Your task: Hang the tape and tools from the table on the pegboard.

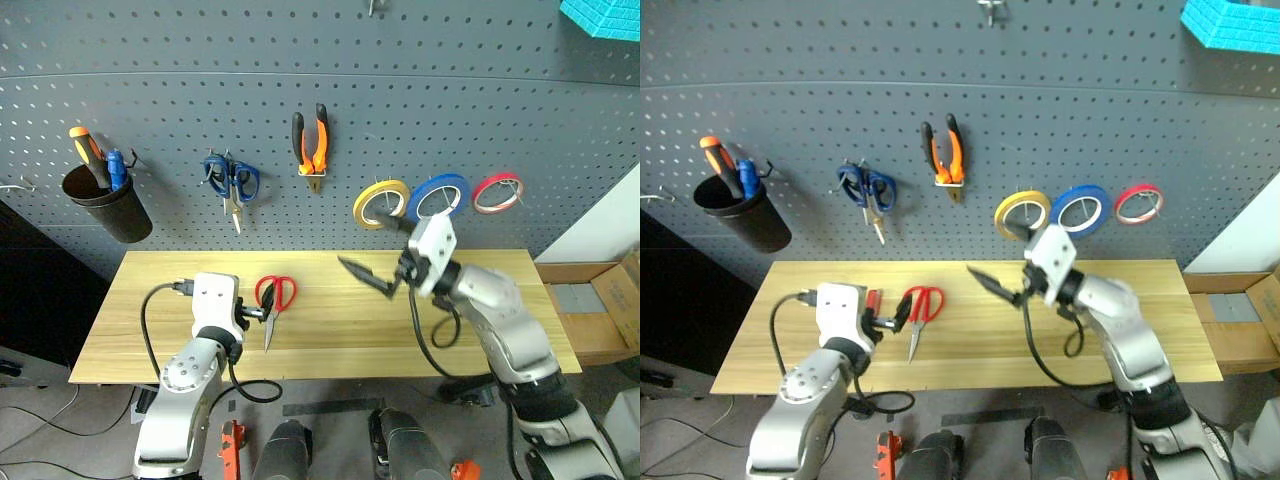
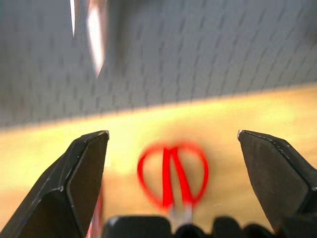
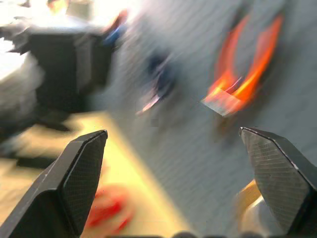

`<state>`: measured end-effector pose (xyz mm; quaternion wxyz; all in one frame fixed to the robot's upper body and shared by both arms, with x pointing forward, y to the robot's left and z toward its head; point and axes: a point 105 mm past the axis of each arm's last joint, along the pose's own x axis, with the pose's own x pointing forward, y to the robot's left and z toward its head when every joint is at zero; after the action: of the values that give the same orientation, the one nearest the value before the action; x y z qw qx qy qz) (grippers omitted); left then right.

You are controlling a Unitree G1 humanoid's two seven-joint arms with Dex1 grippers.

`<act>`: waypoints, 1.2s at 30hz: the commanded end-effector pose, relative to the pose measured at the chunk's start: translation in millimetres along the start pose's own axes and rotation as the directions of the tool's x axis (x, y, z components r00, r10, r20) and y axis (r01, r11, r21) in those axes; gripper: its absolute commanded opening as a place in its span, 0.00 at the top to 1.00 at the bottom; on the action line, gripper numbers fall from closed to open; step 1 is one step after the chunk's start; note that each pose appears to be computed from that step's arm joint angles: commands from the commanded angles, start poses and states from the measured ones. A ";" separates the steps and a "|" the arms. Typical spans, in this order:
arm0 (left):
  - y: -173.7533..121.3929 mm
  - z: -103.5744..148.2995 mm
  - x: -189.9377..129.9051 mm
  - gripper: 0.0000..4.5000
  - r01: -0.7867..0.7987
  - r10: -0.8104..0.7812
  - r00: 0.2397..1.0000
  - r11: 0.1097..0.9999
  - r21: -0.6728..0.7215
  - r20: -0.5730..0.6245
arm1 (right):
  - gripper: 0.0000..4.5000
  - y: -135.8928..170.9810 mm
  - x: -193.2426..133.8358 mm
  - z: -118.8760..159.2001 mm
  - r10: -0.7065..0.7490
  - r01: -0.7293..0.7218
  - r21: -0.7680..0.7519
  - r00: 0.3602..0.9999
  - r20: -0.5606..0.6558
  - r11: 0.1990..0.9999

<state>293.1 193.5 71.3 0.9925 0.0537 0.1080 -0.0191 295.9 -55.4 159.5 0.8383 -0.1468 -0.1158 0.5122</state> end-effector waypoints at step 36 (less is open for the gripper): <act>-18.2 -91.6 44.5 0.94 -0.057 0.052 0.904 0.998 0.002 -0.424 | 0.00 49.2 -5.0 -59.0 0.352 -0.353 -0.070 0.935 -0.030 0.933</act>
<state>323.4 177.6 -20.3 0.9531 0.0457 0.2989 0.0105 271.1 -45.1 78.0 0.7267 -0.1928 -0.0796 0.6546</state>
